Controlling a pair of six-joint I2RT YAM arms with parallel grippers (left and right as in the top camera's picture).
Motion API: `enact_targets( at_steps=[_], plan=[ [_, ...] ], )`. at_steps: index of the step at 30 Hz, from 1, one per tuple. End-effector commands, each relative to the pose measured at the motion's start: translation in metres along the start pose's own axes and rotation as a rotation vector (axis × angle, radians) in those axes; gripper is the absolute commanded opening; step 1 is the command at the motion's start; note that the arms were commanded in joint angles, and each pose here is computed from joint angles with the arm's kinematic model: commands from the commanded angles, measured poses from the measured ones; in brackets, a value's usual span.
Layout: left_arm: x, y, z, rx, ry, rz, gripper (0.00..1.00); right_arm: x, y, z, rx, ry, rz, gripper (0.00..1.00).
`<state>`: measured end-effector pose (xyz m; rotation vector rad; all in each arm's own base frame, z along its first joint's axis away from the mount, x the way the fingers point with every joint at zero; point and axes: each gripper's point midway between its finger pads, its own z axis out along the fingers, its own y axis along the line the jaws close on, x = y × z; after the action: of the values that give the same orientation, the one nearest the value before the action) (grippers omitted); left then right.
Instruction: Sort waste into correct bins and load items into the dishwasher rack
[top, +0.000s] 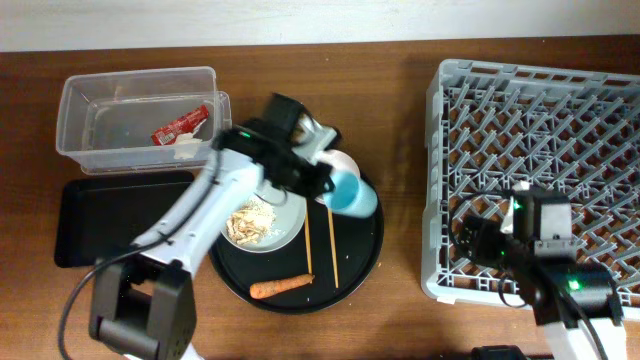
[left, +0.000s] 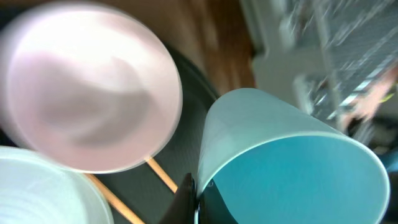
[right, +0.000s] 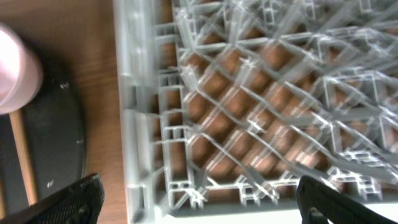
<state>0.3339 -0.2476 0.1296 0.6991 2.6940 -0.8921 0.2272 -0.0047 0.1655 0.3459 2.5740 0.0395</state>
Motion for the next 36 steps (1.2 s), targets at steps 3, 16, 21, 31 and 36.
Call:
enact_targets(
  at_steps=[3, 16, 21, 31, 36],
  plan=[
    [-0.036, -0.008, -0.091, 0.479, -0.225, -0.114, 0.00, -0.008, 0.130, -0.023, -0.805, 0.007, -0.341, 0.98],
    [-0.024, -0.095, -0.097, 0.823, -0.134, -0.010, 0.00, -0.050, 0.186, -0.073, -1.297, -0.243, -0.533, 0.98],
    [-0.020, -0.117, -0.087, 0.846, -0.104, 0.056, 0.00, -0.046, 0.189, -0.087, -1.382, -0.248, -0.558, 0.98],
    [-0.022, -0.119, -0.086, 0.850, -0.097, 0.042, 0.00, -0.046, 0.189, -0.087, -1.383, -0.247, -0.558, 0.76],
    [-0.025, -0.116, -0.083, 0.820, -0.111, 0.056, 0.10, -0.046, 0.189, -0.087, -1.382, -0.247, -0.558, 0.68]
  ],
)
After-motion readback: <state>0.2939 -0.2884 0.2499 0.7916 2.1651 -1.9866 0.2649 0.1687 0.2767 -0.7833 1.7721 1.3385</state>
